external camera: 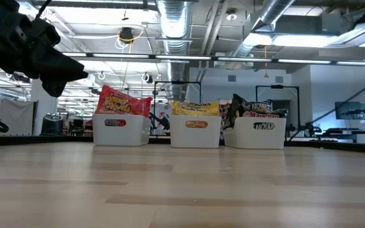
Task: Sort Maruchan noodles
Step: Return to Home Position
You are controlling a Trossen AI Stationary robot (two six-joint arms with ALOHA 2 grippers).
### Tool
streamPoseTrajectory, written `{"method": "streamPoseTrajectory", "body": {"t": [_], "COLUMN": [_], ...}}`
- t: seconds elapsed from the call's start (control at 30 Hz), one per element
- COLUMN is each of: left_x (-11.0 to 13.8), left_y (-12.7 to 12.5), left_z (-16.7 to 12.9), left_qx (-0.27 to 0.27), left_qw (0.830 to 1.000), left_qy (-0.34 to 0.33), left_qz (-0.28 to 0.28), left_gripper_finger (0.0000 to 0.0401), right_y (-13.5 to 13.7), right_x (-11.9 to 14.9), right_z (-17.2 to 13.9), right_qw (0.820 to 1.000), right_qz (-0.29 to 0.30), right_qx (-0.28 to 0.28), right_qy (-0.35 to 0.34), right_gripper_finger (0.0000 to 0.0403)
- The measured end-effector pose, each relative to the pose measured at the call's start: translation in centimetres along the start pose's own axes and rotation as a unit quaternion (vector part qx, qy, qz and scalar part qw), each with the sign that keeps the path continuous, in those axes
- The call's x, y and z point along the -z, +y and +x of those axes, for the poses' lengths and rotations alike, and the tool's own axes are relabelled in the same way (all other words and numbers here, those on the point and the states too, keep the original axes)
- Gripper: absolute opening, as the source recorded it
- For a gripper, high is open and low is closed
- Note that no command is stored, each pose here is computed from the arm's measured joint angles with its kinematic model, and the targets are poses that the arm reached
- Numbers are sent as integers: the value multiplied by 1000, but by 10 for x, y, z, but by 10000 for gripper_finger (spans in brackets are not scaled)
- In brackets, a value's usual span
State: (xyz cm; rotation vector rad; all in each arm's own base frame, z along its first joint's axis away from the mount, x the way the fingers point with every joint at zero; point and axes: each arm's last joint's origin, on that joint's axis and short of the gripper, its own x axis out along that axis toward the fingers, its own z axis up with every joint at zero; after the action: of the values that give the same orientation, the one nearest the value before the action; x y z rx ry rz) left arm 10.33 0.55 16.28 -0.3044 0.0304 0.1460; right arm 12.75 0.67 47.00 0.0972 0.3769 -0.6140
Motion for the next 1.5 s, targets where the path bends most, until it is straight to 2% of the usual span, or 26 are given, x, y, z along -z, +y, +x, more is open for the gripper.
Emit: {"method": "streamPoseTrajectory", "body": {"t": [0.1, 0.33, 0.5, 0.6, 0.87, 1.07, 1.2, 1.3, 1.5], "left_x": [0, 0, 0, 0, 0, 0, 0, -1, -1], "left_y": [0, 0, 0, 0, 0, 0, 0, 0, 0], "left_z": [0, 0, 0, 0, 0, -1, -1, -1, -1], "left_qx": [-6, -7, -9, -9, -9, -9, -9, -8, -8], "left_qw": [1000, 1000, 1000, 1000, 1000, 1000, 998, 995, 994], "left_qy": [5, 7, 7, 8, 8, 8, 9, 9, 9], "left_qz": [1, 1, 1, 1, 9, 13, 65, 103, 108], "left_gripper_finger": [105, 105, 105, 105, 105, 105, 105, 105, 105], "right_y": [-4, -10, -8, -6, -4, -9, -13, -11, -12], "right_x": [31, 102, 142, 163, 222, 247, 257, 263, 269], "right_z": [4, 23, 34, 42, 62, 66, 64, 68, 72], "right_qw": [998, 990, 970, 958, 939, 914, 904, 909, 926], "right_qz": [40, 84, 130, 136, 166, 192, 189, 168, 129], "right_qx": [-27, -70, -167, -215, -267, -308, -327, -326, -308], "right_qy": [-38, -85, -123, -136, -136, -179, -200, -199, -178], "right_gripper_finger": [98, 98, 98, 98, 98, 98, 98, 98, 98]}}
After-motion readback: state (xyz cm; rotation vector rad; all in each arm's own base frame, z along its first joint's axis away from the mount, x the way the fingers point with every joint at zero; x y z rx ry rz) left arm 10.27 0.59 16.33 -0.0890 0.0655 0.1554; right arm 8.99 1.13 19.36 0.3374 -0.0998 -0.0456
